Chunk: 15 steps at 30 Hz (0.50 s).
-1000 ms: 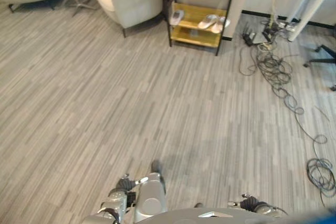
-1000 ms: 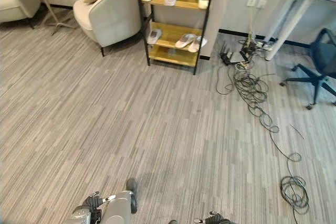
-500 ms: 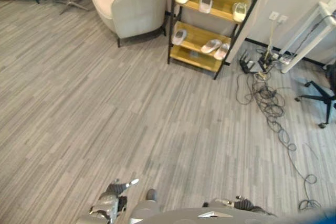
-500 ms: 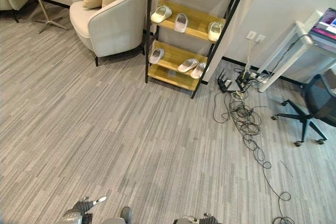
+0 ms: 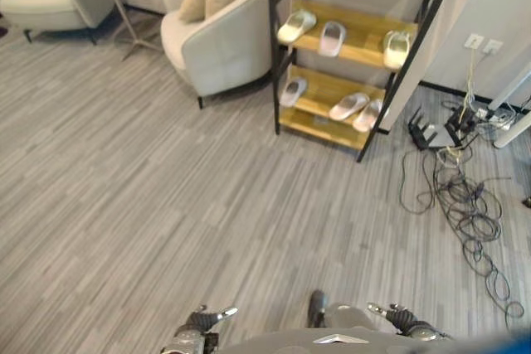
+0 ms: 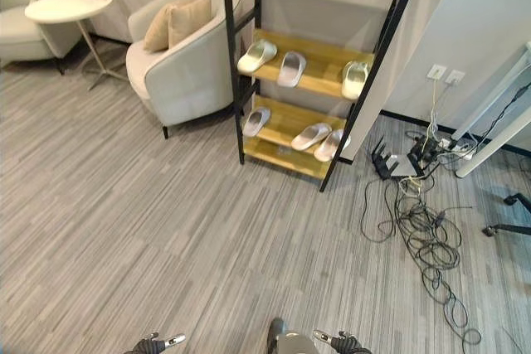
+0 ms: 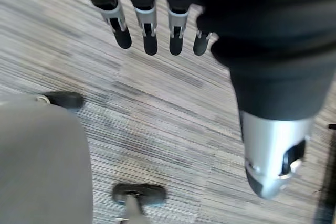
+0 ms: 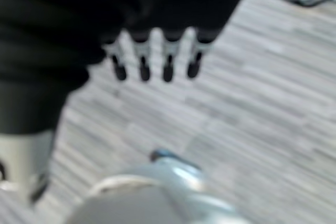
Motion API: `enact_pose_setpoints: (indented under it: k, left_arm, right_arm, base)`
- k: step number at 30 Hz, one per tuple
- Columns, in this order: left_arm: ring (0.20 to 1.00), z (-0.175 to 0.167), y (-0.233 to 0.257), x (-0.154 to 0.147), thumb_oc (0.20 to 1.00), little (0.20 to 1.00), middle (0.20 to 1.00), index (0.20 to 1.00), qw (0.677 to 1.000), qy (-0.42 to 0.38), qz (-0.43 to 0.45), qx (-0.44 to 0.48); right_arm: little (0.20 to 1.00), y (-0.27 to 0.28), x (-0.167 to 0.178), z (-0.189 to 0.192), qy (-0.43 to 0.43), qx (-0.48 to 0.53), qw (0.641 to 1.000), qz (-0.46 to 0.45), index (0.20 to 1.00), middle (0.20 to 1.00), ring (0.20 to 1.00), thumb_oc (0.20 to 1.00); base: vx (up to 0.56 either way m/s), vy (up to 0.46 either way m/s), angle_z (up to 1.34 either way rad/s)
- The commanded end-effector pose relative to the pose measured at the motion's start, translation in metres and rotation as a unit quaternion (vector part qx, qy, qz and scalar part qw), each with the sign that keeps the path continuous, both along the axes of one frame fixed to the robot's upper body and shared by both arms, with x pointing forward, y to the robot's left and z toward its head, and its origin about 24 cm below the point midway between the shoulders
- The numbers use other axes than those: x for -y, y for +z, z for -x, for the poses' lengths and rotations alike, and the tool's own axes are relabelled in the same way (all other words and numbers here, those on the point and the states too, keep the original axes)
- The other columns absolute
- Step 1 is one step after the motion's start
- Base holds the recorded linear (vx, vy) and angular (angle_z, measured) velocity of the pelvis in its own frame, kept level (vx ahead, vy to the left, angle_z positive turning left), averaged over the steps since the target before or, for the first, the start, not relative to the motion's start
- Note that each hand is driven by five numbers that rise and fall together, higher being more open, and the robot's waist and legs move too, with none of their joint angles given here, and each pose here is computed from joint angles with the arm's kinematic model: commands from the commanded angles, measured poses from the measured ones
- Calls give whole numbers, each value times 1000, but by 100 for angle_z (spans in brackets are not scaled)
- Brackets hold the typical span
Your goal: Arrange the slippers neatly on the shoe rack.
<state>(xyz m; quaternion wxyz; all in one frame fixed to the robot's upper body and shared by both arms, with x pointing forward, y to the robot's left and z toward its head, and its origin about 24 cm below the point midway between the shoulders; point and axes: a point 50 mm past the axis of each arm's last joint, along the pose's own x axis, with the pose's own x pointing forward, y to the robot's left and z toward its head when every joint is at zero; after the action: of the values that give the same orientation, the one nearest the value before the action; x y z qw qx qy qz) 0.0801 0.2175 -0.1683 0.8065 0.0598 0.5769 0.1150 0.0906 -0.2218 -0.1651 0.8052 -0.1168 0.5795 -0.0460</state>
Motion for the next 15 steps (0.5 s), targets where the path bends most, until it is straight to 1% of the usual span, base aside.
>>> enact_pose_setpoints:
  k: [1, 2, 5, 7, 8, 9, 10, 12, 15]
  left_arm:
    - [1000, -3, 1, -4, 1000, 1000, 1000, 1000, 999, 37, 9, 10]
    - [1000, -2, 1, -4, 1000, 1000, 1000, 1000, 999, 42, 9, 10]
    - [1000, -14, 4, -6, 1000, 1000, 1000, 1000, 997, 62, 6, 37]
    - [1000, -23, 7, -6, 1000, 1000, 1000, 1000, 993, 94, 7, 66]
    - [1000, -28, 9, -7, 1000, 1000, 1000, 1000, 989, 121, 13, 86]
    - [1000, -28, 9, -7, 1000, 1000, 1000, 1000, 989, 121, 13, 86]
    - [1000, -33, 12, -8, 1000, 1000, 1000, 1000, 981, 158, 15, 113]
    - [1000, -36, 14, -11, 1000, 1000, 1000, 1000, 971, 199, 11, 133]
    - [1000, -33, 14, -15, 1000, 1000, 1000, 1000, 959, 248, -2, 135]
  right_arm:
    - [1000, -5, -11, 14, 7, -29, 1000, -11, 1000, 1000, 1000, 1000]
    - [1000, -5, -10, 11, 8, -23, 1000, -10, 1000, 1000, 1000, 1000]
    - [1000, -1, -4, -2, 4, -3, 1000, 0, 1000, 1000, 1000, 1000]
    - [1000, 1, 2, -6, 6, 2, 1000, 14, 1000, 1000, 1000, 1000]
    - [1000, 2, 5, -6, 3, 3, 1000, 19, 1000, 1000, 1000, 1000]
    - [1000, 2, 5, -6, 3, 3, 1000, 19, 1000, 1000, 1000, 1000]
    - [1000, 2, 5, -7, 5, 7, 1000, 24, 1000, 1000, 1000, 1000]
    - [1000, 2, 2, -10, 18, 13, 999, 27, 1000, 1000, 1000, 1000]
    - [1000, 2, -3, -13, 44, 17, 998, 38, 1000, 1000, 1000, 1000]
  base:
    - [224, -311, 5]
    - [175, -345, 6]
    - [135, -381, -4]
    - [176, -210, -1]
    - [140, -80, 16]
    - [211, -31, -4]
    - [239, -6, -20]
    - [288, 27, -31]
    - [256, 105, -28]
